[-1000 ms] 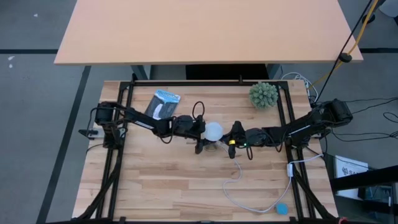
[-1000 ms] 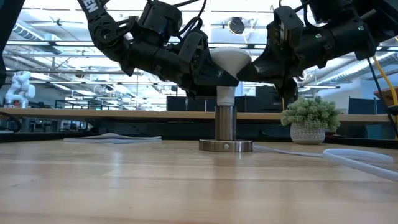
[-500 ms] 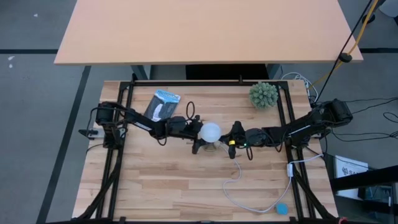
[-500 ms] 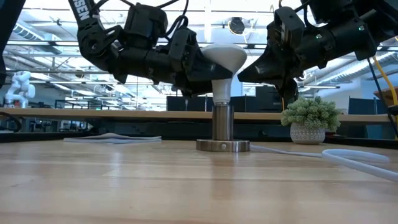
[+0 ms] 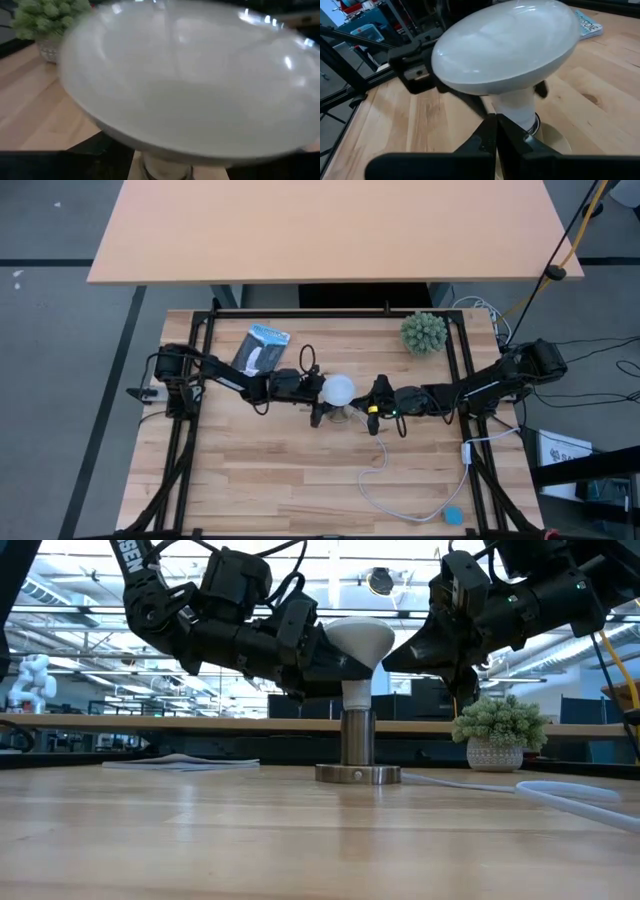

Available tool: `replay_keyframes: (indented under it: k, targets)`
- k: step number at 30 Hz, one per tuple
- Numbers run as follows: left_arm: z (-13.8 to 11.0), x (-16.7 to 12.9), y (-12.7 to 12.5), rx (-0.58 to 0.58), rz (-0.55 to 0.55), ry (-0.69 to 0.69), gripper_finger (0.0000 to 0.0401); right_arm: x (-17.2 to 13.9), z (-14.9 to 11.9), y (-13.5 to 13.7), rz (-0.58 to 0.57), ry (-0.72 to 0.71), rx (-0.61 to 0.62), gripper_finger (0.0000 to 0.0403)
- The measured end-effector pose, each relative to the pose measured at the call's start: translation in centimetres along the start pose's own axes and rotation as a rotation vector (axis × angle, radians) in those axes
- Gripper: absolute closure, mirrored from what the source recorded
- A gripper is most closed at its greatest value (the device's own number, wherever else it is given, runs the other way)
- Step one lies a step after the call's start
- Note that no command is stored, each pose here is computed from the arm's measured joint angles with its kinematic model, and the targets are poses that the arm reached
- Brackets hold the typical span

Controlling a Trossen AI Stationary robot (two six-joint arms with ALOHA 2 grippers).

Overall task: Screw lightbulb
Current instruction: Insert the white lightbulb into the gold lamp

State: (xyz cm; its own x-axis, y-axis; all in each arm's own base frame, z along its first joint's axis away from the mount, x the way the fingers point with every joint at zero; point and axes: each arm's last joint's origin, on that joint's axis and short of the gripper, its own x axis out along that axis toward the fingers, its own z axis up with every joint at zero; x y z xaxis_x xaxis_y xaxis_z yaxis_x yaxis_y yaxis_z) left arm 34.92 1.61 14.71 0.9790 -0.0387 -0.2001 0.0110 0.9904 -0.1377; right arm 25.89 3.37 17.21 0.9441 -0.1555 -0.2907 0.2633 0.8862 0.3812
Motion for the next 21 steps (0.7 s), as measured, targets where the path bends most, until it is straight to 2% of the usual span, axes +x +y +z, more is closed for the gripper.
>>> replay_keyframes:
  k: [10, 21]
  targets:
    - [-0.3, 0.1, -0.9, 0.032, 0.015, 0.011, 0.0151, 0.0, -0.1, -0.1, -0.006, 0.012, -0.012, 0.0403]
    - [-0.5, 0.0, 0.5, -0.062, -0.013, 0.054, 0.0151, 0.0, -0.3, -0.2, -0.016, 0.030, -0.019, 0.0403]
